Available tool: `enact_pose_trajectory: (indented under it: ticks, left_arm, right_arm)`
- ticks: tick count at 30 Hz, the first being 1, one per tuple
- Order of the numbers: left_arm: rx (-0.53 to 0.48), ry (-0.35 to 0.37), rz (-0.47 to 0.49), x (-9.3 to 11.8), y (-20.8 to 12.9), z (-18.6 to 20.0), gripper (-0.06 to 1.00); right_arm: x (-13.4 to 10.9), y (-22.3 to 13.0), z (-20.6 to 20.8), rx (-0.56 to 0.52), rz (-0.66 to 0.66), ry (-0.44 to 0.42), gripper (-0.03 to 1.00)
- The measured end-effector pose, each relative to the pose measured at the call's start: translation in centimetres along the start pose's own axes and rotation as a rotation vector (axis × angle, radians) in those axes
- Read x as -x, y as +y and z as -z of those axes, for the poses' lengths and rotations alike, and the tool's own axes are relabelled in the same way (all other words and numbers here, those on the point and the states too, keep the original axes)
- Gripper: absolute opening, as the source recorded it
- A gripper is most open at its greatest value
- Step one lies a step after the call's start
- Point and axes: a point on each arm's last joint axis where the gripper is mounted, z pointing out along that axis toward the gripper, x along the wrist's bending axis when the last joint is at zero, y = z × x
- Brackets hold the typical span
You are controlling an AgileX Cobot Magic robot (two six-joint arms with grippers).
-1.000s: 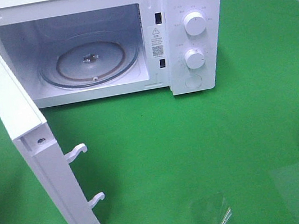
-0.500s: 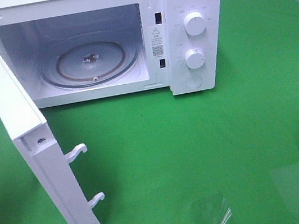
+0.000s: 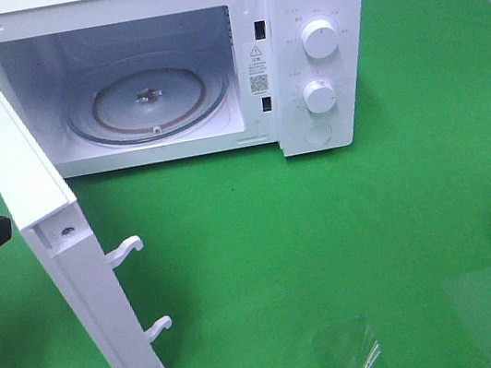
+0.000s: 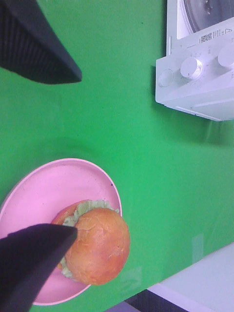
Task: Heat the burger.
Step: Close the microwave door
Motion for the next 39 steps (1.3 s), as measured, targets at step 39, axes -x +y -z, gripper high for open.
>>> enact_pose_trajectory:
  ticks: [39]
  left_arm:
    - [-0.071, -0.092, 0.107, 2.7, 2.0, -8.8, 0.00]
  right_arm:
    - [0.0, 0.0, 0.0, 0.000, 0.000, 0.000, 0.76]
